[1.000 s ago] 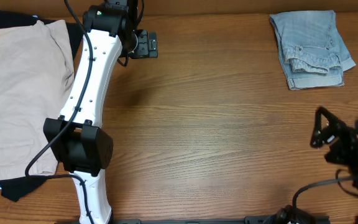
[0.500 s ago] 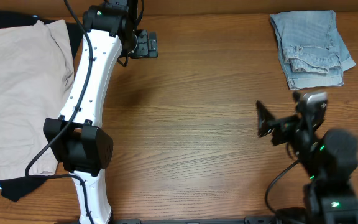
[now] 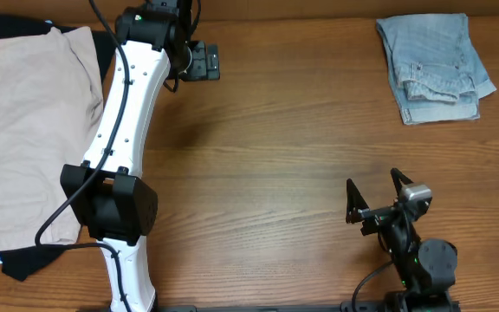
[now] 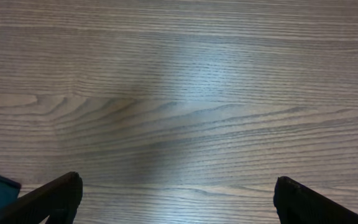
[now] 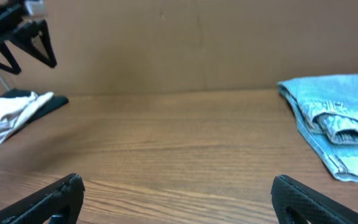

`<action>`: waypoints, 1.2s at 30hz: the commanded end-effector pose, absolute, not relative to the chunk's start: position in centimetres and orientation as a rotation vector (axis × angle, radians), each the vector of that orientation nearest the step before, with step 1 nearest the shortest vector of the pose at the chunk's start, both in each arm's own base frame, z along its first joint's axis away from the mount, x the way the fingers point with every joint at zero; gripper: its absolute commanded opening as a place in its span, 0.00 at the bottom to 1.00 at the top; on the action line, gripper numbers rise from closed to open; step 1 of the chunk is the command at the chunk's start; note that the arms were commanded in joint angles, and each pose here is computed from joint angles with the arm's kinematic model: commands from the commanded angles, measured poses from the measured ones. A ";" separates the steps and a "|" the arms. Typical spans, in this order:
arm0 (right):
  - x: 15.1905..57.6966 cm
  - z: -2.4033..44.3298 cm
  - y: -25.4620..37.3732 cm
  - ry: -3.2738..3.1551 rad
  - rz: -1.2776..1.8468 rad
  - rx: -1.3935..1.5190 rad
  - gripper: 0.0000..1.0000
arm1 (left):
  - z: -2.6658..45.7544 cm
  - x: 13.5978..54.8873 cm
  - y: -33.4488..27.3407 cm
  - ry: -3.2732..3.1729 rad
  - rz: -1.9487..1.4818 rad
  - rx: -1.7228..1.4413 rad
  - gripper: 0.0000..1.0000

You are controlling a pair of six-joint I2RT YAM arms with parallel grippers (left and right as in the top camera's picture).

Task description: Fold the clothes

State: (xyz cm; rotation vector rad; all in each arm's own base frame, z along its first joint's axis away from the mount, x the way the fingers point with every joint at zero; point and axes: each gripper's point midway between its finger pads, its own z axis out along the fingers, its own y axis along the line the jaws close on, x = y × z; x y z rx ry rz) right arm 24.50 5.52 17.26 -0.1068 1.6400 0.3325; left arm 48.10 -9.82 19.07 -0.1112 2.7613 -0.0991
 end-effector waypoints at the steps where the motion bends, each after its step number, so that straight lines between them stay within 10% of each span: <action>1: 24.2 16.7 5.4 1.623 0.333 -0.096 1.00 | 19.5 48.0 -10.0 2.752 -0.094 -0.116 1.00; 26: 24.0 17.4 5.4 1.583 0.332 -0.099 1.00 | 19.5 48.0 -10.0 2.752 -0.092 -0.117 1.00; 36: 24.0 17.4 5.4 1.583 0.332 -0.099 1.00 | 26.8 45.6 -9.6 2.599 -0.143 -0.110 0.99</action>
